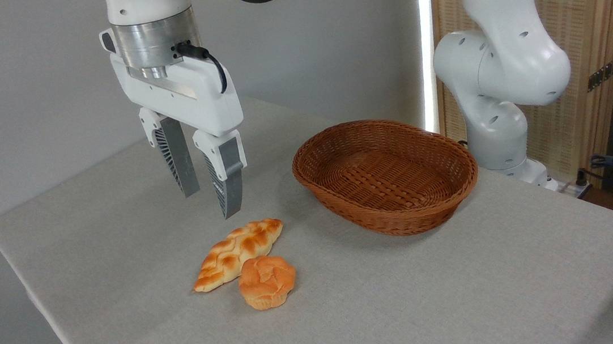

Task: Put bread into the basket

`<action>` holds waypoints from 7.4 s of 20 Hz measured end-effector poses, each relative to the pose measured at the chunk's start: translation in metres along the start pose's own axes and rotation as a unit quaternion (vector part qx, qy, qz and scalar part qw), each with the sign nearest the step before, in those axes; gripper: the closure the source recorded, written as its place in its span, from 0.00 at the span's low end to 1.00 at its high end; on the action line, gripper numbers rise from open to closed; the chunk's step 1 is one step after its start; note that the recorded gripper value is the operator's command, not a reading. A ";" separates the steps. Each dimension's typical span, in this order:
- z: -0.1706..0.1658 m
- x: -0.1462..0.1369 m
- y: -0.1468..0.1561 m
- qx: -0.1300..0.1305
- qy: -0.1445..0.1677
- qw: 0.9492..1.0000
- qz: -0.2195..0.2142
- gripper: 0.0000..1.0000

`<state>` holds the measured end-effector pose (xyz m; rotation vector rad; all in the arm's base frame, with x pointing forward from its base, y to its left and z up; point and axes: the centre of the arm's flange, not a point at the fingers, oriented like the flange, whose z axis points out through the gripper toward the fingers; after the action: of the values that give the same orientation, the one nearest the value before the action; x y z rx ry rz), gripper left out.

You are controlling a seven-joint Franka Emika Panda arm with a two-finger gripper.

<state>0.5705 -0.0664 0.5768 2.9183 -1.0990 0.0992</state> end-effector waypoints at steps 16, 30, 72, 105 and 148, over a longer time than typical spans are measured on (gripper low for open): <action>0.002 -0.001 0.002 -0.006 -0.009 1.000 0.001 0.00; 0.002 -0.001 0.003 -0.009 -0.007 1.000 0.001 0.00; 0.151 -0.011 -0.028 -0.057 -0.061 0.995 0.056 0.00; 0.060 -0.019 0.011 -0.047 -0.051 0.995 0.076 0.43; -0.016 -0.021 0.040 -0.021 0.001 0.997 0.071 0.00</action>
<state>0.5272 -0.0820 0.5909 2.8004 -1.2922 0.0805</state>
